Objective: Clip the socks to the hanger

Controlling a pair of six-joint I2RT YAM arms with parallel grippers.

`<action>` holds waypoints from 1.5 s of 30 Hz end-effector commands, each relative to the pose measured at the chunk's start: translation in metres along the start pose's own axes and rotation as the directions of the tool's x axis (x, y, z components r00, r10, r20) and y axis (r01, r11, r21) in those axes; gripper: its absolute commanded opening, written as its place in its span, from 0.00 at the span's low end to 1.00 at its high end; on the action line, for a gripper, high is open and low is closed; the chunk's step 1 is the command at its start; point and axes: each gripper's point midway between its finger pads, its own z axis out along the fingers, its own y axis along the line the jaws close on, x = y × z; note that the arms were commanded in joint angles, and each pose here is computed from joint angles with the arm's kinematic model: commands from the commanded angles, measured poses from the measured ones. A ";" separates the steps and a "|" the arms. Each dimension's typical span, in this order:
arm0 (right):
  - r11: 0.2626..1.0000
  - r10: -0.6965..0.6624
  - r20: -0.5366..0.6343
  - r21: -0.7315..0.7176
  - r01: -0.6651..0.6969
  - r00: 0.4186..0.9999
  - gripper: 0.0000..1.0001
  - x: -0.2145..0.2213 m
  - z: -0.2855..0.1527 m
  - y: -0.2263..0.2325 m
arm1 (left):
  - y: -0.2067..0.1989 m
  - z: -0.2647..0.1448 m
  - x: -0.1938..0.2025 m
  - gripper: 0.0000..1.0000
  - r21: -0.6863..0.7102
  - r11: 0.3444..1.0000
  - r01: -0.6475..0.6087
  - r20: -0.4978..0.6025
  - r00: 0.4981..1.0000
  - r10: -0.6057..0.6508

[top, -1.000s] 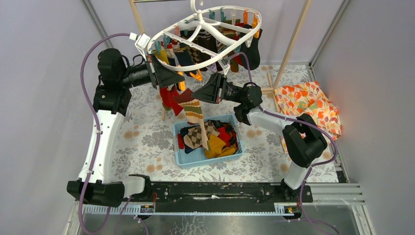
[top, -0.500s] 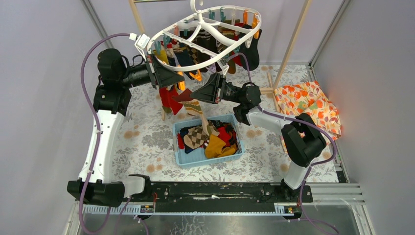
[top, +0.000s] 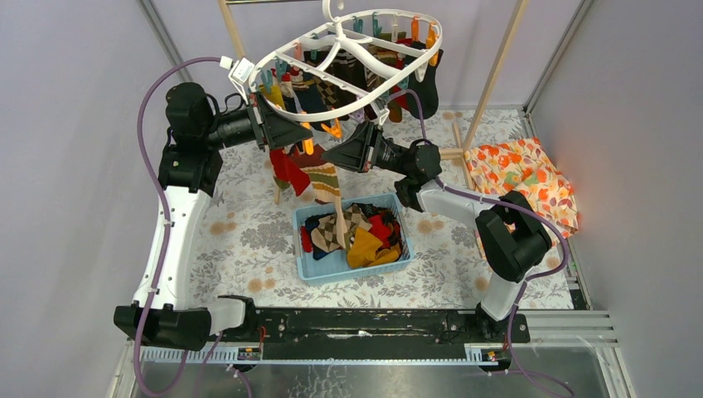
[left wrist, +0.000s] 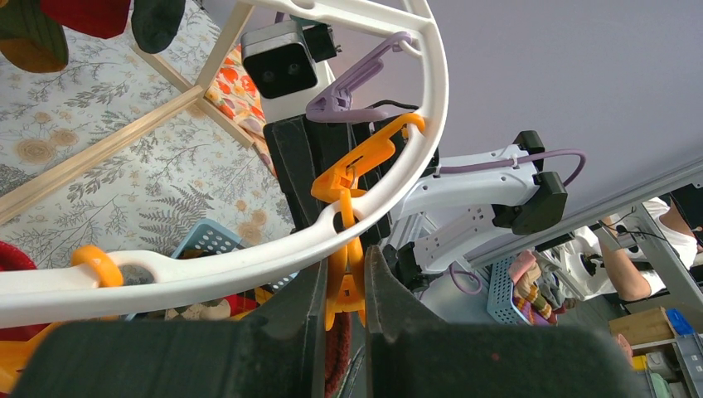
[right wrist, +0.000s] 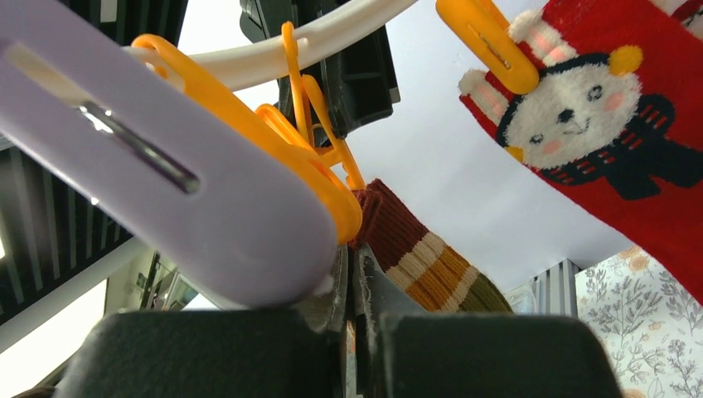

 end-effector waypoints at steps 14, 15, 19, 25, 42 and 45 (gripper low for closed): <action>0.988 -0.090 0.128 -0.115 0.105 0.988 0.00 -0.018 0.014 0.037 | -0.020 -0.007 0.003 0.05 0.066 0.995 -0.070 -0.011 0.997 0.071; 0.987 -0.093 0.139 -0.117 0.110 0.986 0.00 -0.019 0.014 0.038 | -0.020 -0.007 0.003 0.05 0.066 0.995 -0.071 -0.011 0.997 0.072; 0.986 -0.103 0.166 -0.112 0.123 0.981 0.00 -0.023 0.013 0.039 | -0.020 -0.007 0.002 0.05 0.062 0.995 -0.074 -0.009 0.997 0.075; 0.986 -0.115 0.153 -0.103 0.131 0.981 0.00 -0.020 0.018 0.040 | -0.018 -0.007 0.000 0.21 0.043 0.995 -0.088 0.005 0.996 0.088; 0.985 -0.166 0.199 -0.004 0.171 0.966 0.26 -0.025 0.013 0.033 | -0.004 -0.020 -0.002 0.80 -0.116 0.983 -0.145 0.017 0.989 0.148; 0.980 -0.196 0.198 0.069 0.185 0.960 0.57 -0.023 0.009 0.024 | 0.004 -0.026 -0.002 0.91 -0.178 0.971 -0.159 0.000 0.987 0.162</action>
